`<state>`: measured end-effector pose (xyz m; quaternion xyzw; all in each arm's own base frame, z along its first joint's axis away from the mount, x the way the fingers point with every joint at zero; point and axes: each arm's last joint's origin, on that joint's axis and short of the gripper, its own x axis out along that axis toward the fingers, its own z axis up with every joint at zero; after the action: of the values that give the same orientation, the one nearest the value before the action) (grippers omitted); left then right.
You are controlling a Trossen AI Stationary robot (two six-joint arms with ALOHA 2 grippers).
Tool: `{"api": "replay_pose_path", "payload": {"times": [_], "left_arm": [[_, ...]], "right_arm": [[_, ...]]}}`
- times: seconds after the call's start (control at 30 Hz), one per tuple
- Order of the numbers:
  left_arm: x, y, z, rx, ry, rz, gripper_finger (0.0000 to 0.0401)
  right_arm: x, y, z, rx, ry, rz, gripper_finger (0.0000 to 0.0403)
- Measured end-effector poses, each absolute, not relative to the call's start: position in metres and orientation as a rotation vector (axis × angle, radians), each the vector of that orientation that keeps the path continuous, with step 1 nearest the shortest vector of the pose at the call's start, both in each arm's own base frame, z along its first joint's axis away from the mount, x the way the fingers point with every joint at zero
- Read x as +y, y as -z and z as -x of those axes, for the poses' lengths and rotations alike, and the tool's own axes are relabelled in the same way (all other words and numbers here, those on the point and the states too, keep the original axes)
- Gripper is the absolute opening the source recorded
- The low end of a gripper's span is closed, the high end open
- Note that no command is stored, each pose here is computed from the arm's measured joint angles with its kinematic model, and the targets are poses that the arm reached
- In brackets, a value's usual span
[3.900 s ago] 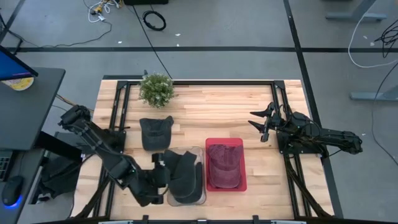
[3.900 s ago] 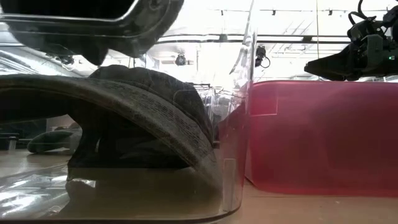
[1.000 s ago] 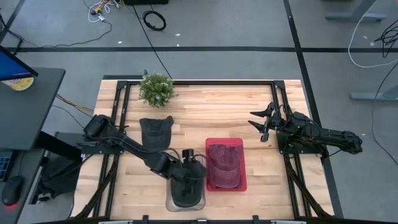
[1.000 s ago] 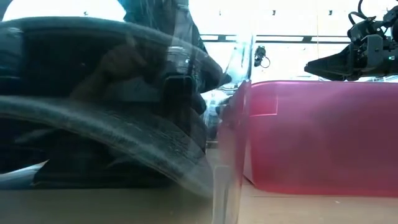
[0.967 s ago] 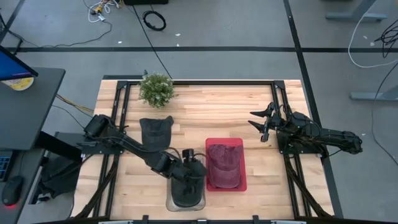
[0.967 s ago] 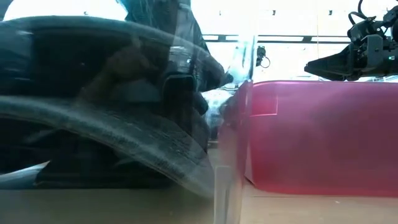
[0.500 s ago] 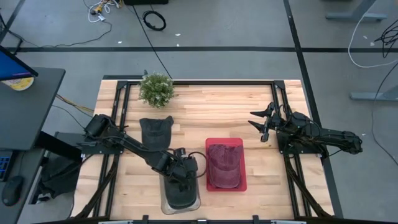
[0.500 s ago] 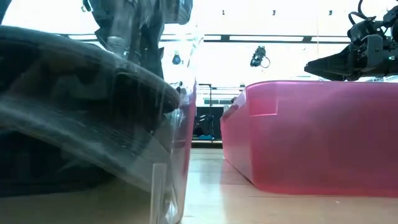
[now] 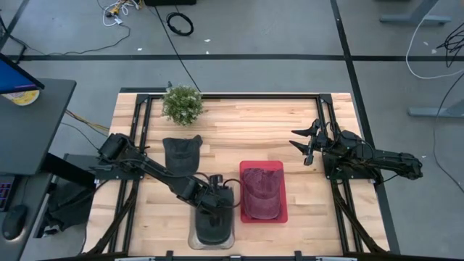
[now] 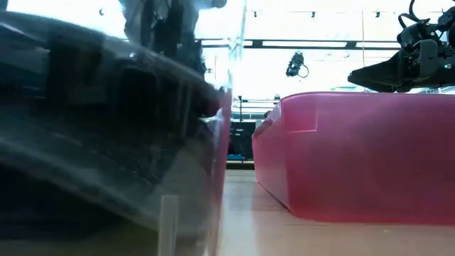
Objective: Pick & Place hat
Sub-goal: Put the black cap into the transparent bin
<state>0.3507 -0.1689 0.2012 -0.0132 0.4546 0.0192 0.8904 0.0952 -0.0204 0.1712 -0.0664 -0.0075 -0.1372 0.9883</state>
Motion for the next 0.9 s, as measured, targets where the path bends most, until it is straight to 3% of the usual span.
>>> {"api": "replay_pose_path", "payload": {"times": [0.5,0.77,0.9], "left_arm": [[-0.167,-0.215,-0.347,0.923,0.011,-0.028,0.0167],[-0.160,-0.253,-0.319,0.901,-0.035,-0.063,0.0167],[-0.161,-0.266,-0.290,0.943,-0.151,-0.134,0.0167]], "right_arm": [[-0.020,-0.171,-0.095,-0.015,0.275,0.133,0.0199],[-0.020,-0.171,-0.095,-0.015,0.276,0.133,0.0199],[-0.020,-0.171,-0.095,-0.015,0.275,0.133,0.0199]]}}
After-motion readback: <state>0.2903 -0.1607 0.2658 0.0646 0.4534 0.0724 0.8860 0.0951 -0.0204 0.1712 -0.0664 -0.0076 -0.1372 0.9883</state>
